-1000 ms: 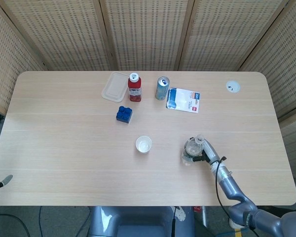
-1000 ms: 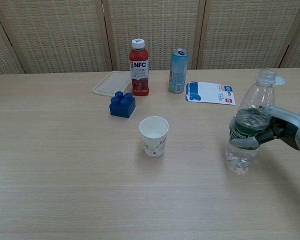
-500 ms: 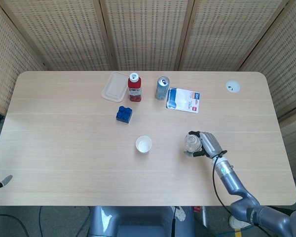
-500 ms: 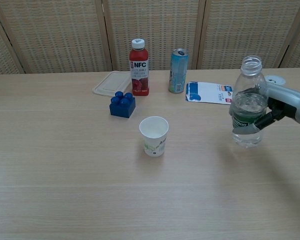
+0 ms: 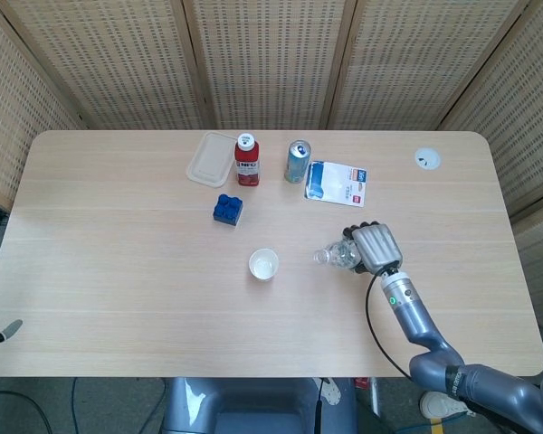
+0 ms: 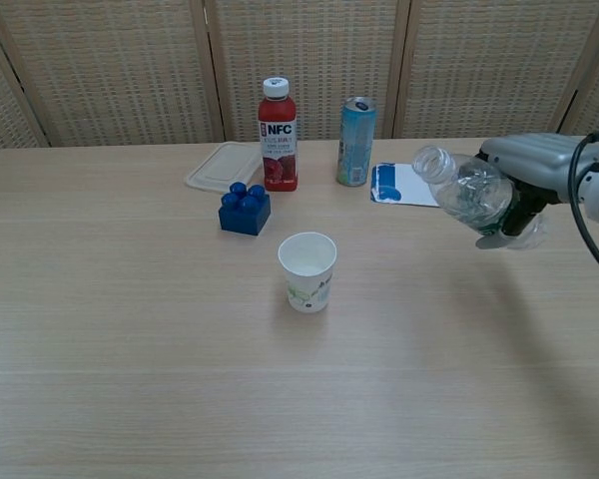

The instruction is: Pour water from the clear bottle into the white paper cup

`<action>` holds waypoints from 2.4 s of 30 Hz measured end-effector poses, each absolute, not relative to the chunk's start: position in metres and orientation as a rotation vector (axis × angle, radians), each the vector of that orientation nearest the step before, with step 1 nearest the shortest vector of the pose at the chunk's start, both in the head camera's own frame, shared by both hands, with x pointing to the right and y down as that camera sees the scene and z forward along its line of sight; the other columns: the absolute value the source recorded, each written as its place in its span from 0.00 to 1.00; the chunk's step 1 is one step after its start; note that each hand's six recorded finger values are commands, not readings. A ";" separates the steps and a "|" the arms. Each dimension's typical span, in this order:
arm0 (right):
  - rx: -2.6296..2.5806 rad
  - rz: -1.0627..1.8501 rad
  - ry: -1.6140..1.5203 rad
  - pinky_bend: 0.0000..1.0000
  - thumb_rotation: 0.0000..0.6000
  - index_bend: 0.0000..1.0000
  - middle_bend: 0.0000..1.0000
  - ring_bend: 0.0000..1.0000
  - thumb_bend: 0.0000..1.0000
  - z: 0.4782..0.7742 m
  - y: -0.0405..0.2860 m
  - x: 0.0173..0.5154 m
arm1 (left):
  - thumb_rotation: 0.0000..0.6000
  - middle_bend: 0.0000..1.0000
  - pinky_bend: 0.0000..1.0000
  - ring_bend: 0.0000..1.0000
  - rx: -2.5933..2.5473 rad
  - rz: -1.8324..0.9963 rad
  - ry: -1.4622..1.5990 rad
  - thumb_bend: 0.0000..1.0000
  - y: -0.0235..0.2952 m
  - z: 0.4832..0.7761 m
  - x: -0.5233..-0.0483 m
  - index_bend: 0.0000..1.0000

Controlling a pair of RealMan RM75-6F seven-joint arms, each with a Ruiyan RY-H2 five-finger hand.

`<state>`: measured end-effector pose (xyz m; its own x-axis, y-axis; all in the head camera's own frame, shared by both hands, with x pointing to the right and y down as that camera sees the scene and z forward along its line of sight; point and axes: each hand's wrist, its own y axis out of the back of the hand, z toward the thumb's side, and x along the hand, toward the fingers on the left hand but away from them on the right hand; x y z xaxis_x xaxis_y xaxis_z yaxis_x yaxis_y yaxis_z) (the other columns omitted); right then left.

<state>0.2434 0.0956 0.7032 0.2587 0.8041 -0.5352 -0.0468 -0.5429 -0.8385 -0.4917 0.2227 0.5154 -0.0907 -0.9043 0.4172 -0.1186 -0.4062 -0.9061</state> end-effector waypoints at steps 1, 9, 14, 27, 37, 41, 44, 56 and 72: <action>-1.728 1.395 -0.682 0.61 1.00 0.58 0.60 0.47 0.50 0.702 0.094 0.242 | 1.00 0.00 0.00 0.00 -1.542 -1.564 1.136 0.05 0.223 0.516 -0.492 0.00; -1.553 1.539 -0.595 0.62 1.00 0.58 0.61 0.47 0.53 0.701 0.089 0.224 | 1.00 0.00 0.00 0.00 -1.547 -1.568 1.141 0.05 0.222 0.516 -0.493 0.00; -1.502 1.588 -0.574 0.62 1.00 0.58 0.61 0.47 0.54 0.701 0.090 0.208 | 1.00 0.00 0.00 0.00 -1.547 -1.570 1.142 0.05 0.221 0.516 -0.494 0.00; -1.478 1.652 -0.519 0.62 1.00 0.58 0.61 0.47 0.54 0.702 0.095 0.177 | 1.00 0.00 0.00 0.00 -1.549 -1.580 1.139 0.05 0.220 0.519 -0.494 0.00; -1.382 1.678 -0.456 0.63 1.00 0.58 0.62 0.48 0.54 0.703 0.094 0.158 | 1.00 0.00 0.00 0.00 -1.551 -1.586 1.148 0.05 0.218 0.519 -0.496 0.00; -1.367 1.679 -0.438 0.63 1.00 0.58 0.62 0.48 0.54 0.703 0.095 0.154 | 1.00 0.00 0.00 0.00 -1.556 -1.588 1.143 0.05 0.218 0.520 -0.495 0.00; -1.349 1.687 -0.423 0.63 1.00 0.58 0.62 0.48 0.54 0.703 0.095 0.152 | 1.00 0.00 0.00 0.00 -1.556 -1.590 1.145 0.05 0.217 0.521 -0.496 0.00; -1.274 1.685 -0.388 0.64 1.00 0.58 0.62 0.49 0.54 0.703 0.097 0.141 | 1.00 0.00 0.00 0.00 -1.562 -1.592 1.156 0.05 0.215 0.520 -0.498 0.00; -1.201 1.681 -0.365 0.64 1.00 0.58 0.62 0.49 0.54 0.704 0.096 0.136 | 1.00 0.00 0.00 0.00 -1.558 -1.597 1.156 0.05 0.214 0.521 -0.499 0.00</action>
